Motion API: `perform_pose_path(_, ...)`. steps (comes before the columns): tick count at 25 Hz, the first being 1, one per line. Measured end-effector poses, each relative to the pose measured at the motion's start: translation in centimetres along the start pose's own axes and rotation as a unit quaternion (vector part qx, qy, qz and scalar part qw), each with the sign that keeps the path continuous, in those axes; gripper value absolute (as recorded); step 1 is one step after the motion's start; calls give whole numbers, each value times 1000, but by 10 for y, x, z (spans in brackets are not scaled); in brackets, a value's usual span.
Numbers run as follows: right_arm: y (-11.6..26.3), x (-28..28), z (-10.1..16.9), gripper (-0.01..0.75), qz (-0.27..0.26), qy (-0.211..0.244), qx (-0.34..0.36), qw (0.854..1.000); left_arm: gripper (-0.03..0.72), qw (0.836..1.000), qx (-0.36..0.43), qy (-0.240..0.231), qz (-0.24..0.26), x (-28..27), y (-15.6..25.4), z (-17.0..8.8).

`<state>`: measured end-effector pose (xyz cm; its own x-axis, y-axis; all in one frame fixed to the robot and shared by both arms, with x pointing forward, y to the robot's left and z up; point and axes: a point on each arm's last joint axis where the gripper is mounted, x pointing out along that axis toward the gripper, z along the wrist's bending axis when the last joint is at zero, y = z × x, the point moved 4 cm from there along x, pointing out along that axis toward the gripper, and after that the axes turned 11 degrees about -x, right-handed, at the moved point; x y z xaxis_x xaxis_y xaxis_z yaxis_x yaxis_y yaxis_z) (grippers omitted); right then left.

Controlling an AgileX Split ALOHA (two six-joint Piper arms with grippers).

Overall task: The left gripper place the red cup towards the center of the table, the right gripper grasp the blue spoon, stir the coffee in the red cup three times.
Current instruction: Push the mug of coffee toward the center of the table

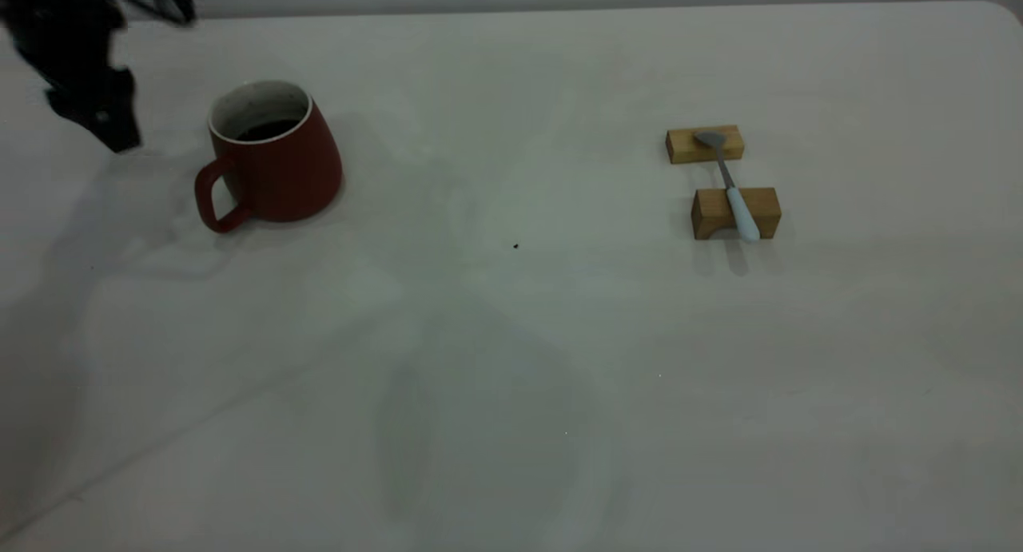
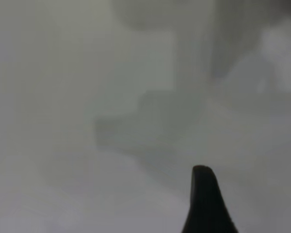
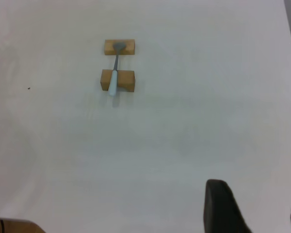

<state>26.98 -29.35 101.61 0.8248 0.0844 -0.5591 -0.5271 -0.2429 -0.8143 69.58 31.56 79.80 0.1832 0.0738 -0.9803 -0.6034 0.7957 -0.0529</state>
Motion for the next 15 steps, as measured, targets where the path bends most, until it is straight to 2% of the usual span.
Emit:
perform_pose_path(8, 0, 0, 0, 385, 0, 0, 0, 1000, 551, 989, 127, 33, -71, 17, -22, -15)
perform_pose_path(15, 0, 0, 0, 385, 0, 0, 0, 1000, 551, 971, 184, 53, -140, 17, -37, -26)
